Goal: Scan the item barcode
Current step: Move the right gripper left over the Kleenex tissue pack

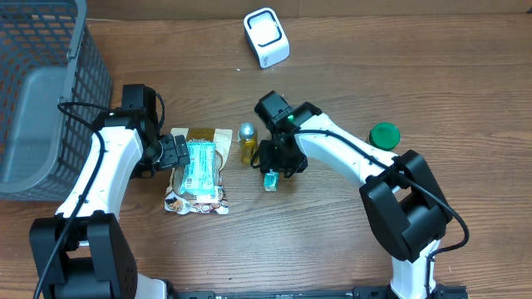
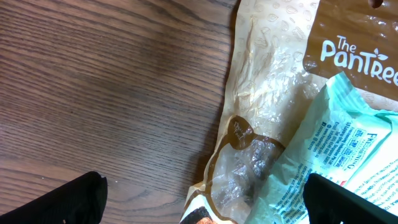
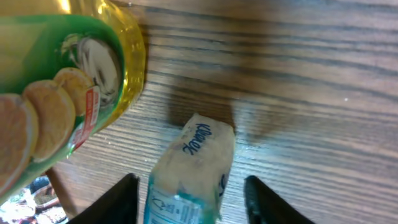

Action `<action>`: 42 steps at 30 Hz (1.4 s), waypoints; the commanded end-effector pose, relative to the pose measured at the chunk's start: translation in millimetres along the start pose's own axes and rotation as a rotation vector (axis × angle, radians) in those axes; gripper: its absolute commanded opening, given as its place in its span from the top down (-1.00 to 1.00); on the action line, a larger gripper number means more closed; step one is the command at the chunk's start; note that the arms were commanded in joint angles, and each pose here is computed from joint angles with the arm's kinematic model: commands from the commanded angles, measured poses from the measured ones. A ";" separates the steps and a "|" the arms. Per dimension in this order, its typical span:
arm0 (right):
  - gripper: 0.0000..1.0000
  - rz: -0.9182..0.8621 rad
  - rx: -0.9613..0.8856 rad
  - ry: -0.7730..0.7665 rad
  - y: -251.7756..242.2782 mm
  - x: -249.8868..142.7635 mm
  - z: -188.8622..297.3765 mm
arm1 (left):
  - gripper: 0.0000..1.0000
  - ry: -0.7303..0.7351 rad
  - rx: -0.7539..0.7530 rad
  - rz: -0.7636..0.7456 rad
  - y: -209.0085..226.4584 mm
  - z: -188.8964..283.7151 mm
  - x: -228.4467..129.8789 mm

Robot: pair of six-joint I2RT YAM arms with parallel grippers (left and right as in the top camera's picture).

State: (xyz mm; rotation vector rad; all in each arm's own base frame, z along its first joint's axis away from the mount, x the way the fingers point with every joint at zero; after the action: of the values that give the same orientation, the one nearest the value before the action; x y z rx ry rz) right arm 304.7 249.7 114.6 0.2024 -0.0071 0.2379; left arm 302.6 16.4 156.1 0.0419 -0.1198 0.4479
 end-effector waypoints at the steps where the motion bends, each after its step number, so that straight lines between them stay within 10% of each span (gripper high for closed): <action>1: 0.11 0.005 -0.050 -0.045 3.6 -2.5 6.9 | -0.99 -0.005 -0.011 -0.013 -2.5 2.4 2.8; 7: 0.30 0.007 -0.068 -0.054 2.8 -2.1 6.9 | -0.99 -0.006 -0.011 -0.014 -2.7 2.5 2.7; 17: 0.08 -0.039 -0.064 -0.064 -0.8 -5.9 -6.1 | -0.99 -0.005 -0.011 -0.014 -2.7 2.4 2.7; 26: 0.66 -0.053 -0.132 -0.088 -12.3 -1.4 -2.6 | -0.99 -0.005 -0.011 -0.014 -2.7 2.4 2.7; 42: 0.54 -0.128 -0.210 -0.153 -58.1 18.6 37.5 | -0.99 -0.005 -0.011 -0.014 -2.7 2.4 2.7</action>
State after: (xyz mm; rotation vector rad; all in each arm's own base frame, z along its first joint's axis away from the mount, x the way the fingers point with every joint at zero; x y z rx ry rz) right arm 327.3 193.2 120.2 0.0025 -0.0967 0.0977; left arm 302.6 16.4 156.1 0.0419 -0.1198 0.4479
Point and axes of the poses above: each gripper's point midway between its finger pads, its own z axis back along the fingers, its own y axis along the line the jaws close on, x = y × z, the point moved 9 cm from there along z, back along the fingers, and after that the axes turned 9 degrees about z, right-handed, at the moved point
